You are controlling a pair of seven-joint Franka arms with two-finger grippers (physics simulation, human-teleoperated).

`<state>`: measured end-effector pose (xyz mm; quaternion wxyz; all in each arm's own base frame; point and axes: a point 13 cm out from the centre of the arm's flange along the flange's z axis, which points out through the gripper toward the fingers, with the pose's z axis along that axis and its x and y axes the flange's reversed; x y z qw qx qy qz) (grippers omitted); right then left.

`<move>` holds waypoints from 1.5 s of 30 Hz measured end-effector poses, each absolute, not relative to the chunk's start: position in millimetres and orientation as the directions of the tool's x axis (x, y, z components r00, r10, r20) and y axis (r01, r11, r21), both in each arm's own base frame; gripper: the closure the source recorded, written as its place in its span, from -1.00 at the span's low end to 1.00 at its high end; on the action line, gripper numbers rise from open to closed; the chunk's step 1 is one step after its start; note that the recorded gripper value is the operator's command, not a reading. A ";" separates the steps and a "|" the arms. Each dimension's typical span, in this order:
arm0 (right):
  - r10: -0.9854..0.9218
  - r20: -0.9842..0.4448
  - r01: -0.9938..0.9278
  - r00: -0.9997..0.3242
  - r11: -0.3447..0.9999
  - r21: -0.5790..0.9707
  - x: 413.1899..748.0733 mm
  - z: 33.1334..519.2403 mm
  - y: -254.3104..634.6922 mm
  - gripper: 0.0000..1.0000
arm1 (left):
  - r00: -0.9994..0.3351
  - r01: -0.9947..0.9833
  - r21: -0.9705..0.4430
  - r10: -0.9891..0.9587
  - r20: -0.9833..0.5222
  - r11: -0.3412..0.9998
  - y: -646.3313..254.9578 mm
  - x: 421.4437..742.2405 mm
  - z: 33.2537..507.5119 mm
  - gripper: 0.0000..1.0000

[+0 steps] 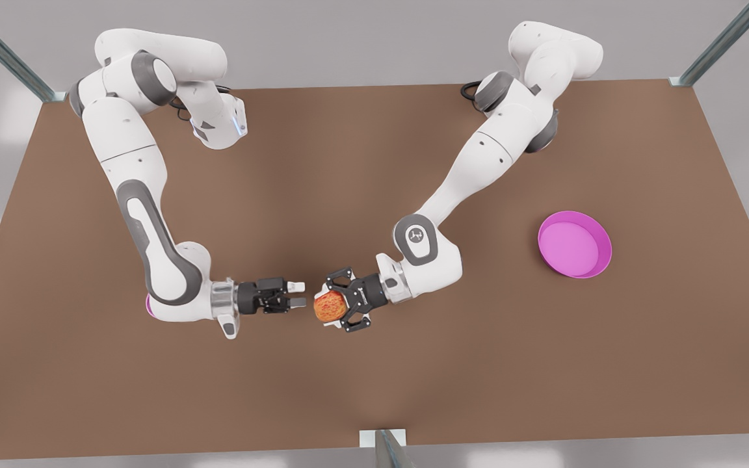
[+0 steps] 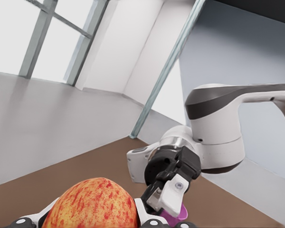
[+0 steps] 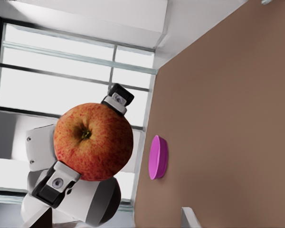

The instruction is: Use the left arm to pick up the apple from the plate, transfer it to the gripper of the right arm, and then use the right arm to place it into the bowl

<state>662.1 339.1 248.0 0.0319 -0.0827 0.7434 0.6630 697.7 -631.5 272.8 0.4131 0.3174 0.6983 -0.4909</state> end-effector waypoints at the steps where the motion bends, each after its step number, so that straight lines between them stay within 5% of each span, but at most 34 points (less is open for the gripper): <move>1: -0.071 -0.166 -0.173 -0.984 0.096 0.980 665.0 252.8 339.4 -1.00 | -0.445 0.855 -0.410 0.042 -0.895 0.317 -631.8 697.3 271.3 0.04; 23: -0.041 -0.094 -0.098 -0.995 0.092 0.991 715.8 272.5 367.5 -1.00 | -0.253 0.933 -0.213 0.105 -0.962 0.291 -645.8 684.3 261.8 0.04; 38: -0.123 0.045 0.032 -0.991 0.100 0.994 672.9 257.8 400.4 -1.00 | -0.194 0.946 -0.153 0.122 -0.973 0.286 -644.9 685.2 261.3 0.04; 40: -0.125 0.051 0.039 -0.991 0.095 0.995 672.0 260.0 403.4 -0.80 | -0.189 0.947 -0.147 0.124 -0.974 0.285 -644.6 685.4 260.7 0.04; 41: -0.125 0.054 0.042 -0.991 0.092 0.995 671.9 261.0 404.3 -0.74 | -0.186 0.948 -0.144 0.125 -0.975 0.285 -644.5 685.4 260.5 -0.09; 42: -0.124 0.056 0.045 -0.991 0.090 0.995 672.1 261.7 404.6 -0.73 | -0.184 0.948 -0.142 0.125 -0.975 0.283 -644.7 685.1 260.7 -0.71; 45: -0.123 0.061 0.050 -0.991 0.087 0.995 672.6 263.4 404.9 -0.64 | -0.180 0.951 -0.139 0.127 -0.976 0.277 -646.1 683.7 260.8 -0.82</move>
